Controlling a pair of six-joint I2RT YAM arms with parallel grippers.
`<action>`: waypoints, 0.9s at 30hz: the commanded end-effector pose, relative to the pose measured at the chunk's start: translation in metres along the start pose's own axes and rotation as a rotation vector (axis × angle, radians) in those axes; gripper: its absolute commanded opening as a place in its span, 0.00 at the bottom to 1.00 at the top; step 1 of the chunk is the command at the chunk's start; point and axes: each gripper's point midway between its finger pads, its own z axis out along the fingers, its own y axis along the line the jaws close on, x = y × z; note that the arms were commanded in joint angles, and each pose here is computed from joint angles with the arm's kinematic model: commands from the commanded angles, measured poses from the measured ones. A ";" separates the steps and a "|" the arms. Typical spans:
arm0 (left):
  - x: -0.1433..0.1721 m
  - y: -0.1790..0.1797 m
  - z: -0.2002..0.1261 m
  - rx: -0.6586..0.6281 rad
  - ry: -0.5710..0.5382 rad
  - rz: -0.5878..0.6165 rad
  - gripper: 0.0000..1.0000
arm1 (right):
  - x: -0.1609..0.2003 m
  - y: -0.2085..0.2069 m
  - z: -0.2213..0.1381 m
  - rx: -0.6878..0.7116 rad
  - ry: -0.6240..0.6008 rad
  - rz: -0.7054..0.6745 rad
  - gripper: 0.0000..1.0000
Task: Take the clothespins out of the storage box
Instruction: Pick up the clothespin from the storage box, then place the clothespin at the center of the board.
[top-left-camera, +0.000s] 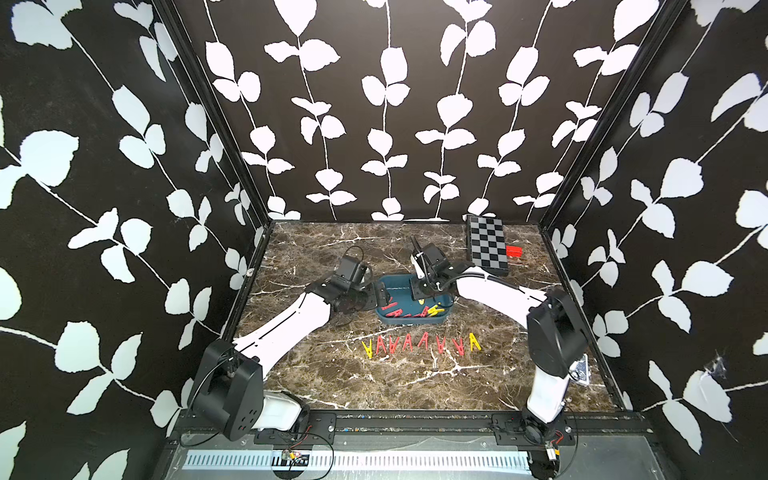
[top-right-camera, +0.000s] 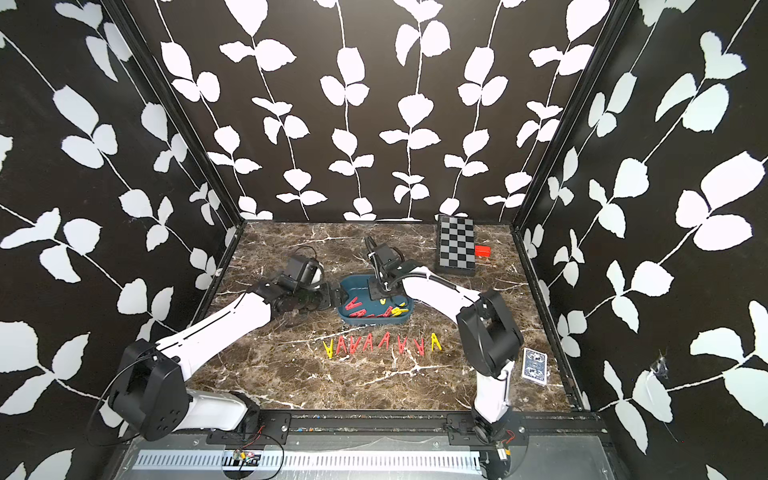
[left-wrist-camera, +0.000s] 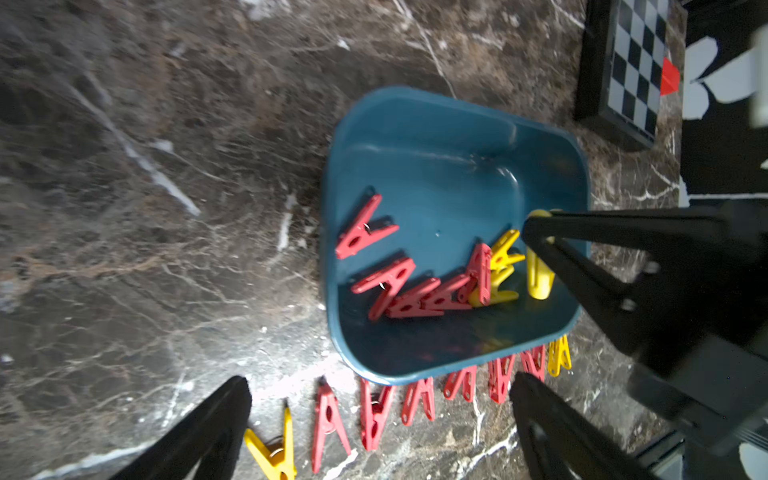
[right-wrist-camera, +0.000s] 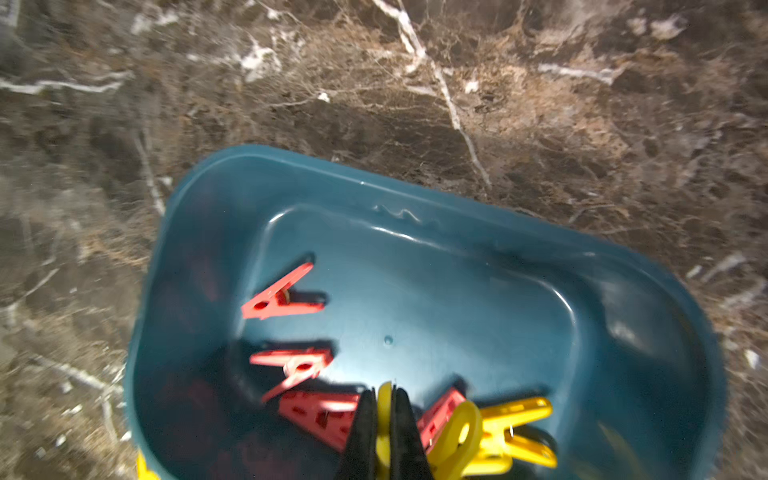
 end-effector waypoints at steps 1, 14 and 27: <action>-0.003 -0.014 -0.004 -0.001 -0.028 -0.004 0.99 | 0.007 -0.010 -0.011 0.001 -0.001 0.001 0.00; 0.003 -0.040 -0.011 0.094 0.003 0.051 0.99 | 0.071 -0.025 -0.050 0.016 0.030 0.070 0.01; 0.023 -0.046 -0.016 0.157 0.086 0.139 0.99 | 0.166 -0.067 -0.061 0.140 0.092 0.185 0.02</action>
